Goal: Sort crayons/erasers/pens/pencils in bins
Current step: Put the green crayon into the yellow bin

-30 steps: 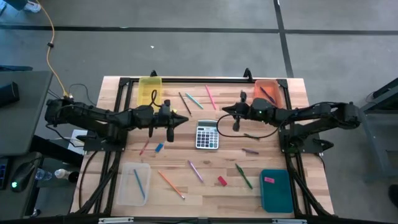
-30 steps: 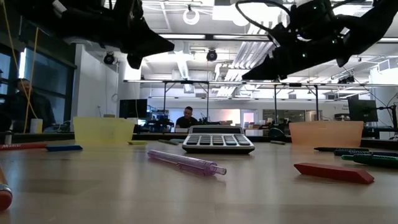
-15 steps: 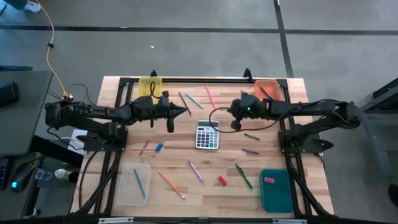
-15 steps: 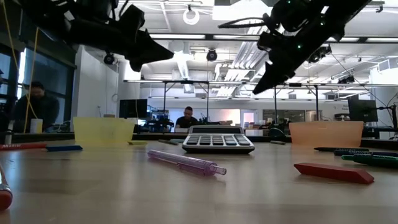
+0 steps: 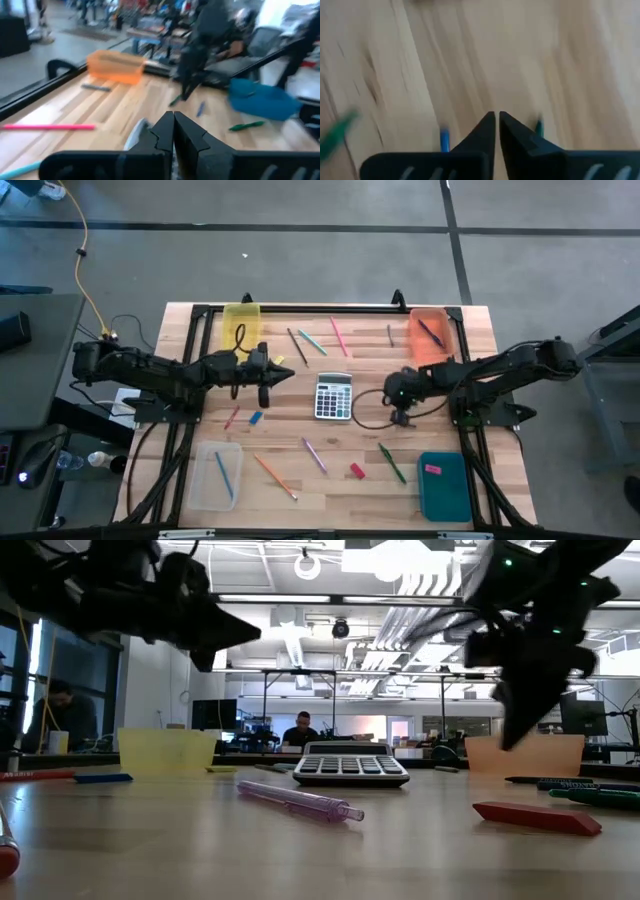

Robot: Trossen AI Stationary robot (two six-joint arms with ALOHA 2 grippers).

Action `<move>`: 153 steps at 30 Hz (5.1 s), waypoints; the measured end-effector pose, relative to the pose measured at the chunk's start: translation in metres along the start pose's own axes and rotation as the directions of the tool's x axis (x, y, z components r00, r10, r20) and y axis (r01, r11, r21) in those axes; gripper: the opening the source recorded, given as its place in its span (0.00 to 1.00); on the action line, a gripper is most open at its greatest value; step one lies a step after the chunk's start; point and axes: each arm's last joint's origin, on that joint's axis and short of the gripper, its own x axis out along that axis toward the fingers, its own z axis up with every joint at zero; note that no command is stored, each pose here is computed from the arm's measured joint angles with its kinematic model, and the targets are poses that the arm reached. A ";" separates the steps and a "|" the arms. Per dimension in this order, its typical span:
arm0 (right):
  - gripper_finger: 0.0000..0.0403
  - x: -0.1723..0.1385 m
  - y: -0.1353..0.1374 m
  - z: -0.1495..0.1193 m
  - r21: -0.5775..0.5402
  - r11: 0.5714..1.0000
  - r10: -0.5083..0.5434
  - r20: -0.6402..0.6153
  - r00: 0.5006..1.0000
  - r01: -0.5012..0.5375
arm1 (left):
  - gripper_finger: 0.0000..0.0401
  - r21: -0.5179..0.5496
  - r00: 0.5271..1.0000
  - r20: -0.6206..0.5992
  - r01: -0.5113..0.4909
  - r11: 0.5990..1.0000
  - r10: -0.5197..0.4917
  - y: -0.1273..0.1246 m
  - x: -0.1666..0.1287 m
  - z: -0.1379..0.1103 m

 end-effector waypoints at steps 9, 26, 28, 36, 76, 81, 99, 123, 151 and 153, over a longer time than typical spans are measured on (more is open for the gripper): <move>0.29 -0.002 0.000 -0.019 0.056 0.995 -0.067 -0.168 0.983 0.077 | 0.00 0.003 0.997 0.057 0.050 0.999 -0.050 -0.014 -0.005 -0.002; 0.32 0.014 -0.036 -0.019 0.119 0.989 -0.077 -0.117 0.990 0.091 | 0.00 0.022 0.993 0.098 0.068 0.997 -0.070 -0.020 -0.005 0.002; 0.32 0.013 -0.039 -0.019 0.127 0.987 -0.080 -0.118 0.990 0.095 | 0.00 0.022 0.993 0.098 0.068 0.997 -0.070 -0.020 -0.005 0.002; 0.32 0.023 -0.042 -0.019 0.119 0.990 -0.059 -0.169 0.984 0.080 | 0.00 0.009 0.992 0.094 0.086 0.996 -0.086 -0.023 -0.005 0.001; 0.04 0.021 -0.036 0.010 0.081 0.990 0.126 -0.113 0.986 -0.117 | 0.00 -0.027 0.999 0.049 0.002 1.000 -0.001 -0.021 -0.005 -0.004; 0.04 0.021 -0.031 0.020 0.049 0.982 0.184 -0.013 0.983 -0.183 | 0.00 -0.031 0.999 0.051 -0.012 0.999 0.013 -0.018 -0.005 -0.004; 0.04 -0.011 0.008 0.084 -0.280 0.945 0.319 0.673 0.668 -0.169 | 0.02 -0.090 0.989 0.057 0.143 0.986 -0.138 -0.026 -0.005 -0.002; 0.04 -0.054 0.055 0.092 -0.435 0.888 0.459 0.855 0.242 -0.147 | 0.38 0.053 0.978 0.098 0.177 0.983 -0.182 -0.088 0.080 0.019; 0.04 -0.055 0.058 0.091 -0.457 0.883 0.469 0.853 0.231 -0.106 | 0.17 0.091 0.965 0.125 0.220 0.971 -0.230 -0.098 0.129 0.028; 0.04 -0.055 0.058 0.091 -0.458 0.883 0.469 0.852 0.232 -0.103 | 0.11 0.090 0.966 0.125 0.217 0.972 -0.227 -0.097 0.129 0.028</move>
